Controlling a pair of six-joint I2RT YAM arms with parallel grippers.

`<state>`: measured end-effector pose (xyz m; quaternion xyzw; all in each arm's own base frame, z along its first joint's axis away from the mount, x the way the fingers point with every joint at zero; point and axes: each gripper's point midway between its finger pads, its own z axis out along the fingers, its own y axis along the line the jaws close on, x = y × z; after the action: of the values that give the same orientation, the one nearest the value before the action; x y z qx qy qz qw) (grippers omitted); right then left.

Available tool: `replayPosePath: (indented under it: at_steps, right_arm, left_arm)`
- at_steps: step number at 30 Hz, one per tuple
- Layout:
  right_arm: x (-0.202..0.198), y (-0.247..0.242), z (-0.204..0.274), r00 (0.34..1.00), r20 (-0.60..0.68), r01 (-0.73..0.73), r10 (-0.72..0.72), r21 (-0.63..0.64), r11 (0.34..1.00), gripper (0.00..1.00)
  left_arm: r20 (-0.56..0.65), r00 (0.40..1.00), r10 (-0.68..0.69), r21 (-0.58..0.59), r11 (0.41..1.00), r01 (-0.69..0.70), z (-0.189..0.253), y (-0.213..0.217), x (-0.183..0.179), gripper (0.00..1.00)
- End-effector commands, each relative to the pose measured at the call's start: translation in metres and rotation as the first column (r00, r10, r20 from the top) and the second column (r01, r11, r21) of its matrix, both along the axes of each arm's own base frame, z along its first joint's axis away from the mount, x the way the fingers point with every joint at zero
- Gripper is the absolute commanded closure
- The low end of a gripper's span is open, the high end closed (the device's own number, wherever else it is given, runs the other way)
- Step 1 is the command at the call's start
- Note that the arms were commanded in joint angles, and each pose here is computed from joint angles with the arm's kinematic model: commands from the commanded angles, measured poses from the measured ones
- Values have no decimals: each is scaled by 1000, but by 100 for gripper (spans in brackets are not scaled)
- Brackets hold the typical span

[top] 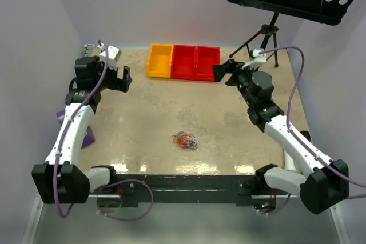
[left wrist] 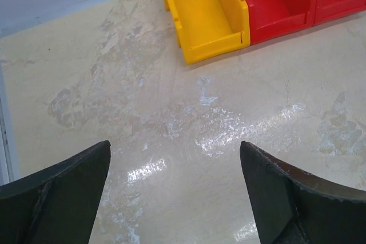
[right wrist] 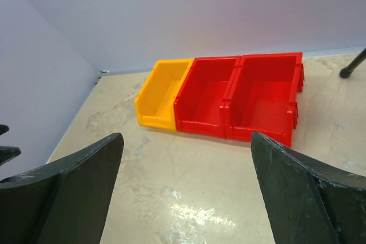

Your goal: Untangle the cables

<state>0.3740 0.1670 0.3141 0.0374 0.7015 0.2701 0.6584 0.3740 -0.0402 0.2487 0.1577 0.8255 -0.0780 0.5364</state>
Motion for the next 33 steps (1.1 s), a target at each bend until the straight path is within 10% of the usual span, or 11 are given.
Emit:
replayPosePath:
  at_steps: [1,33]
  right_arm:
    - [16,-7,14,997,16,71,-71,-25,997,2]
    - [186,6,-134,849,-246,375,-467,-342,862,12]
  left_arm:
    - [45,999,20,-19,1000,-19,16,2,7,0]
    - [-23,999,-33,22,999,33,-19,0,13,0]
